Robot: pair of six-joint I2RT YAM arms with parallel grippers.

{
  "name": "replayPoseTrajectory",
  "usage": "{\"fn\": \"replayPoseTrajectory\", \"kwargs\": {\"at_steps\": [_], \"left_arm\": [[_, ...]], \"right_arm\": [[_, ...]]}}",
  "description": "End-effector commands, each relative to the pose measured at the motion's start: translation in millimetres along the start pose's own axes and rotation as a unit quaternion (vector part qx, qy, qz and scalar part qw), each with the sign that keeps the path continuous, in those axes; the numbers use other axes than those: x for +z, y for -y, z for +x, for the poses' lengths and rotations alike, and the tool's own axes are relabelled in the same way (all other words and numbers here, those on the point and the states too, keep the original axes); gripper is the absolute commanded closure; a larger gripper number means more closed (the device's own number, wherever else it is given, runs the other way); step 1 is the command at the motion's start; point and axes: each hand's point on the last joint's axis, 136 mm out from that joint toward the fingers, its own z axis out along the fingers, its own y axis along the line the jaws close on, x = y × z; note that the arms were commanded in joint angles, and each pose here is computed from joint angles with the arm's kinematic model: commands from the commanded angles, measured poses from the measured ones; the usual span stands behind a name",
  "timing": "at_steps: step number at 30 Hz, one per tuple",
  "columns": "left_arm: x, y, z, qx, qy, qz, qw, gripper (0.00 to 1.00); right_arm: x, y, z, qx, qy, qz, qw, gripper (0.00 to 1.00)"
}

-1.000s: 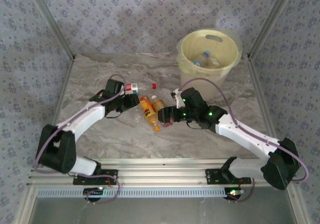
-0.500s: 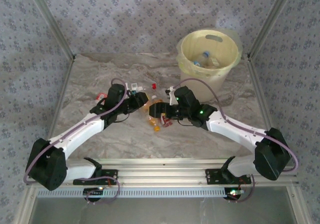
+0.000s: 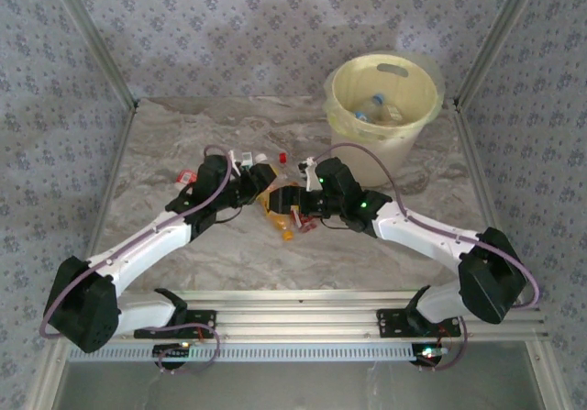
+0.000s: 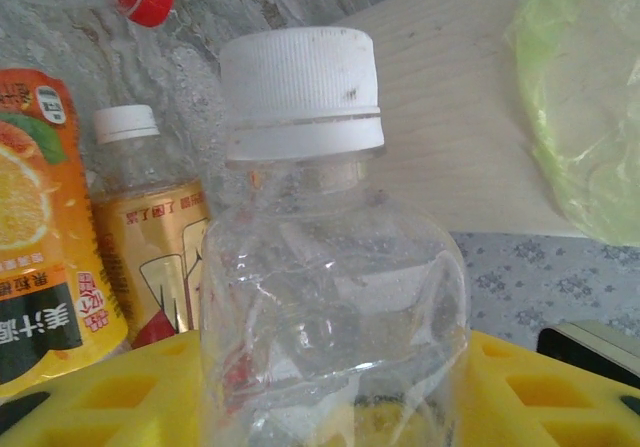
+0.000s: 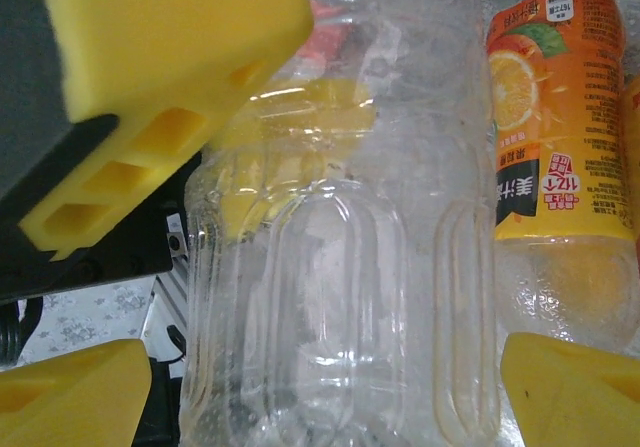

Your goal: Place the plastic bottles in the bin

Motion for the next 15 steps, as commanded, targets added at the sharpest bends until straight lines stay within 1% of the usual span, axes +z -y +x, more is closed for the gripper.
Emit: {"fn": "replayPoseTrajectory", "kwargs": {"at_steps": [1,3,7,12,14,15], "left_arm": [[-1.6,20.1,-0.9,-0.006,0.003,0.04,0.999,0.46],[-1.8,22.2,-0.3,-0.007,0.001,0.044,0.999,0.45],[0.0,20.5,2.9,-0.013,-0.005,0.048,0.999,0.43],[1.1,22.5,4.0,-0.015,-0.01,0.053,0.998,0.37],[0.7,23.0,3.4,-0.013,-0.008,0.053,0.998,0.35],[0.3,23.6,3.2,-0.013,-0.008,0.054,0.998,0.32]], "right_arm": [[2.4,-4.8,-0.8,0.003,0.004,-0.013,1.0,0.1],[2.0,-3.2,-1.3,0.004,0.006,-0.012,1.0,0.13],[1.1,0.7,-0.2,0.006,0.009,-0.011,1.0,0.25],[-4.3,0.8,-0.5,-0.001,0.012,-0.008,1.0,0.37],[-8.2,1.4,0.1,-0.007,0.013,-0.002,1.0,0.39],[-12.0,2.5,-0.5,-0.01,0.015,0.002,1.0,0.41]]}}
